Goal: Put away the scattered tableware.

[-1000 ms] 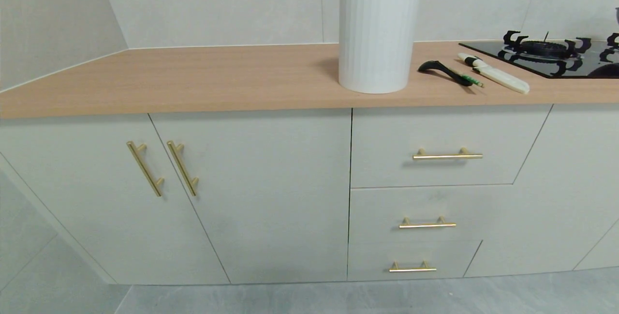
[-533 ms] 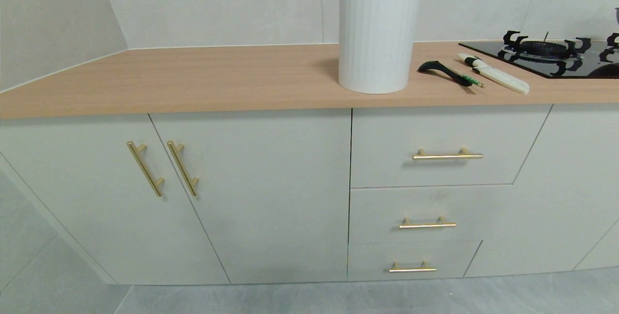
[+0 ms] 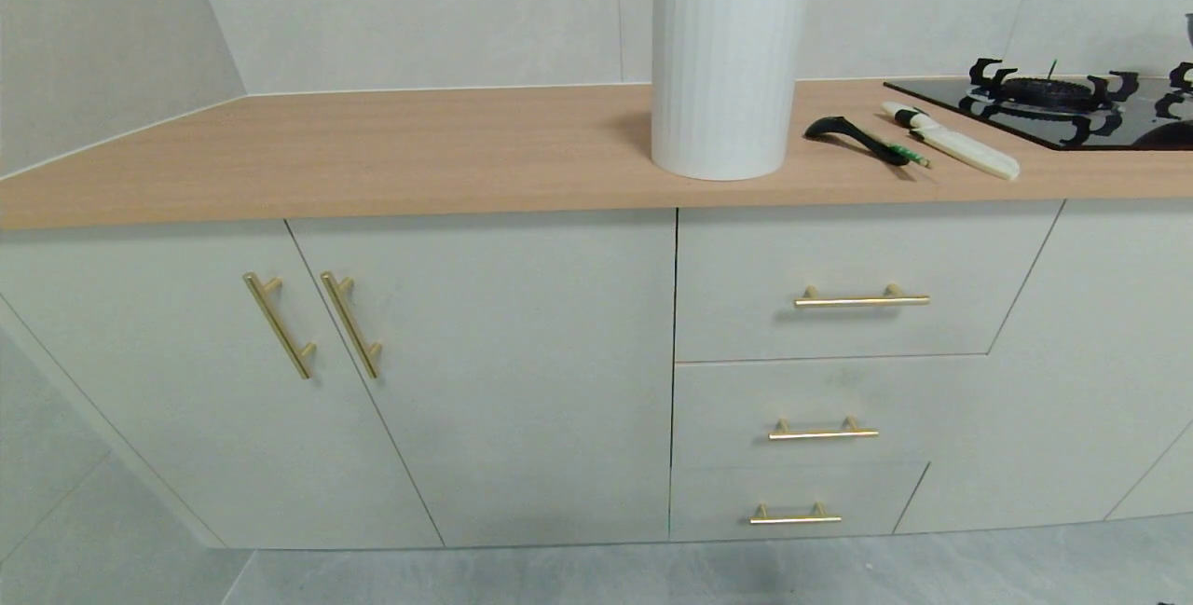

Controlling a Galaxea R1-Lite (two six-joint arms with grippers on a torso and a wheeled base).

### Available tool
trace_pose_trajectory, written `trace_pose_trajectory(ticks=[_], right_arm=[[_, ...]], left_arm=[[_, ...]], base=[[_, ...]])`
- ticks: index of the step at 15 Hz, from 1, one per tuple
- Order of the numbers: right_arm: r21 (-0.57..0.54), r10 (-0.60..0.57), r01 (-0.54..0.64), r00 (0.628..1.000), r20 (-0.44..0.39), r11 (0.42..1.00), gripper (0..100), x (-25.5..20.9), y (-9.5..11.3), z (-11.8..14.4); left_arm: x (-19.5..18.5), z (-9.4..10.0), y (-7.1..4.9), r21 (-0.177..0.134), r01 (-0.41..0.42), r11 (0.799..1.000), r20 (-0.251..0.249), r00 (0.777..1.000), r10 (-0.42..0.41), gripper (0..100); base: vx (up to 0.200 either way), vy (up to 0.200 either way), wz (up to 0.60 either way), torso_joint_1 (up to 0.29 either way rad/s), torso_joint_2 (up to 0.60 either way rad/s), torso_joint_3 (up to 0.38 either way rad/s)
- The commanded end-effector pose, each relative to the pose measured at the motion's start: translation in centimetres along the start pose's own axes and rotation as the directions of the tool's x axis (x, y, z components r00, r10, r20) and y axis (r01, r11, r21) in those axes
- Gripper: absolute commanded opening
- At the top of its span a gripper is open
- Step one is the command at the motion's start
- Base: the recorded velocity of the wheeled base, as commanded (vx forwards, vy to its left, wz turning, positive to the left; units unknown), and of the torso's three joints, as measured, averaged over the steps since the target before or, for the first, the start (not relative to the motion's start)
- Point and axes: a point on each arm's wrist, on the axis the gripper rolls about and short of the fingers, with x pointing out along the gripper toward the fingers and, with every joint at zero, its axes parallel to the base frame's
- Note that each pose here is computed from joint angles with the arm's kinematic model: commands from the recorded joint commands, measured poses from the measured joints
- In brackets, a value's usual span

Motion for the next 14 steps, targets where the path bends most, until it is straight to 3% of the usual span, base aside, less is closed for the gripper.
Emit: trace_pose_trajectory(ticks=[1, 2, 9, 14], right_arm=[[0.011, 0.045, -0.043, 0.969, -0.242, 0.999, 100, 6.5, -0.2, 3.9], [-0.001, 0.049, -0.052, 0.947, -0.318, 0.999, 100, 10.7, -0.2, 5.0], [-0.016, 0.053, -0.064, 0.924, -0.378, 0.998, 100, 22.6, 0.0, 5.0], [-0.022, 0.049, -0.067, 0.882, -0.469, 0.998, 100, 27.5, 0.2, 0.4]], left_arm=[[0.0, 0.0, 0.0, 0.0, 0.0, 1.0, -0.001, 1.0, 0.0, 100], [0.0, 0.0, 0.0, 0.0, 0.0, 1.0, -0.001, 1.0, 0.0, 100], [0.0, 0.0, 0.0, 0.0, 0.0, 1.0, -0.001, 1.0, 0.0, 100], [0.0, 0.0, 0.0, 0.0, 0.0, 1.0, -0.001, 1.0, 0.0, 100]], base=[[0.0, 0.0, 0.0, 0.0, 0.0, 0.0], [0.0, 0.0, 0.0, 0.0, 0.0, 0.0], [0.0, 0.0, 0.0, 0.0, 0.0, 0.0], [0.0, 0.0, 0.0, 0.0, 0.0, 0.0]])
